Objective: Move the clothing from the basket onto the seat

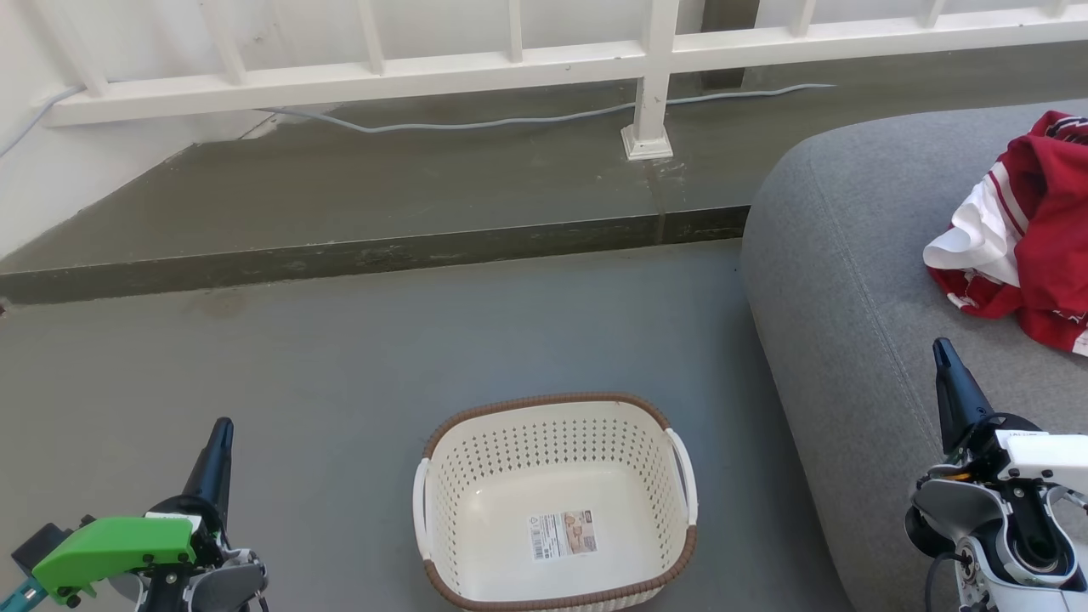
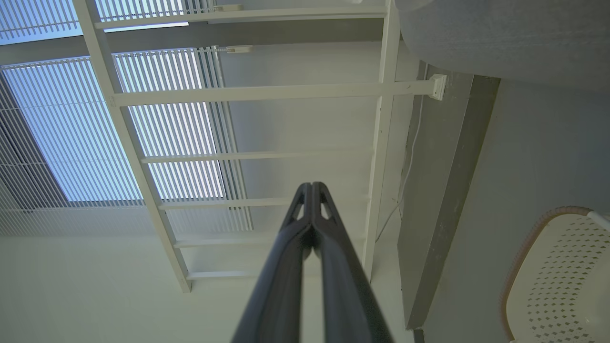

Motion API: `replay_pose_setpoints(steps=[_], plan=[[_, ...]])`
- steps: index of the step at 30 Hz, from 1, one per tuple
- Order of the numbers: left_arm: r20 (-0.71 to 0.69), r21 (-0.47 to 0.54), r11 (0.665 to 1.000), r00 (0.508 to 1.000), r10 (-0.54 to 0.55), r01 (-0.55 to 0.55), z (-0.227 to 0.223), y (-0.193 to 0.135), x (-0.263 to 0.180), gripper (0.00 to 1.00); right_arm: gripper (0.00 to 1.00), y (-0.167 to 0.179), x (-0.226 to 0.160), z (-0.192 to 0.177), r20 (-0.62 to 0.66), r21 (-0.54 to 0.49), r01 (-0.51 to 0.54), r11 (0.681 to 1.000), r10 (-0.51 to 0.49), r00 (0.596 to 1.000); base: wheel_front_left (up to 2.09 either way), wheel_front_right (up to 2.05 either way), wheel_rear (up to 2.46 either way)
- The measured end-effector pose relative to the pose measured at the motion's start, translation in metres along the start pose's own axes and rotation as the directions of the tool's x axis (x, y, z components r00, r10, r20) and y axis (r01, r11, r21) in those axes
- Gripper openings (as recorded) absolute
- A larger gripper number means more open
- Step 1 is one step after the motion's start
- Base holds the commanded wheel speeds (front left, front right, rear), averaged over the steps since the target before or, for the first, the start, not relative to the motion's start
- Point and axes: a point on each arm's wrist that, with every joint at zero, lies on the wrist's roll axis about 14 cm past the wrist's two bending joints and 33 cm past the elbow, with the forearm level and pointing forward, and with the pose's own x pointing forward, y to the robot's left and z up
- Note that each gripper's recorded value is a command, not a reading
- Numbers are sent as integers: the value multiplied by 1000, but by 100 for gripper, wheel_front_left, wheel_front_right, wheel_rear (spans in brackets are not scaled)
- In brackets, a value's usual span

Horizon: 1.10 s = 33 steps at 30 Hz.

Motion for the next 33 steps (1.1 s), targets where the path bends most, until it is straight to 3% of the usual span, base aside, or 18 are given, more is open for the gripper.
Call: replay_pose_setpoints(steps=[33], plan=[[6, -2, 1000, 1000, 0, 0, 2, 0, 0, 0, 0, 0, 0, 0, 1, 1, 0, 1000, 0, 1000, 0, 0, 0]])
